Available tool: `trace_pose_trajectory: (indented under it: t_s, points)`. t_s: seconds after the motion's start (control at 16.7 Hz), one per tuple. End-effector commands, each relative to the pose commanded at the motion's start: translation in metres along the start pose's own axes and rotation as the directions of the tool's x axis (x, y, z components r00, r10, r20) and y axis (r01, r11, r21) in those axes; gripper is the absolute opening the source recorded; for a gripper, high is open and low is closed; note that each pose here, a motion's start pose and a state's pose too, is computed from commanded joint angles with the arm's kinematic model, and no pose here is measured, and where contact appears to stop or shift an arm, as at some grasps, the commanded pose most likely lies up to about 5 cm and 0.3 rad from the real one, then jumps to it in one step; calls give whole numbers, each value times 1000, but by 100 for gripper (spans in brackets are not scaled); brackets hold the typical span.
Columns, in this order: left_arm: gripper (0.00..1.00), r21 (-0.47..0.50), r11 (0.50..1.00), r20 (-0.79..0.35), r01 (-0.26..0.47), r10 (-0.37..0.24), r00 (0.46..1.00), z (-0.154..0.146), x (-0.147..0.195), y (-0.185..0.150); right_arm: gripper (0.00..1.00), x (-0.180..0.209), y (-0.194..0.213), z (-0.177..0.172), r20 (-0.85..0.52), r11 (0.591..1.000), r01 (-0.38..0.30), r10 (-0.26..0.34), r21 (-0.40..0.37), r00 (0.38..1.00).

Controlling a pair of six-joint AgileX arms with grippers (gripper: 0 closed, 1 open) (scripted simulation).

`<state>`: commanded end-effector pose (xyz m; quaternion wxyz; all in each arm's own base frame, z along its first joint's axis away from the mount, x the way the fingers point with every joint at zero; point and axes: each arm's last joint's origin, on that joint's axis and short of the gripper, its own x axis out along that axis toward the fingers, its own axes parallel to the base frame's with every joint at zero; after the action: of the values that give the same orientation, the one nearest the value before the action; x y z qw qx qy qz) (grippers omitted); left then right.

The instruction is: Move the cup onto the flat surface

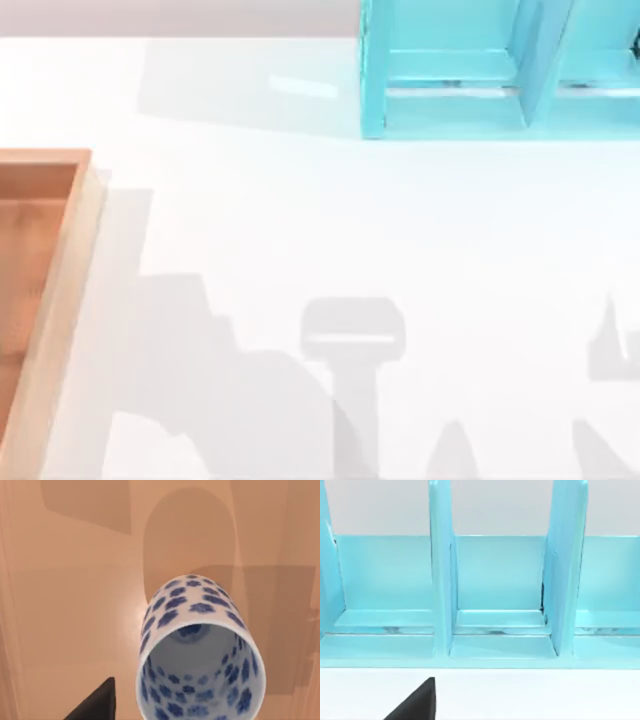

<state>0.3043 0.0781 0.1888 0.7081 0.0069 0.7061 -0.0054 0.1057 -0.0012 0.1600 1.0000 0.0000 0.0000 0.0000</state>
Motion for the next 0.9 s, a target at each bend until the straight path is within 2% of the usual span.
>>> trace_pose_trajectory:
  t_s: [0.36,0.6,0.9]
  points:
    - [100,0,1000,0,0,0,1000,-4,39,-1,100,0,0,0,0,1000,0,0,0,1000]
    - [100,0,1000,-1,0,0,1000,-4,41,-1,100,0,0,0,0,1000,0,0,0,1000]
    - [62,0,1000,-1,0,0,1000,-4,41,-1,100,0,0,0,0,1000,0,0,0,1000]
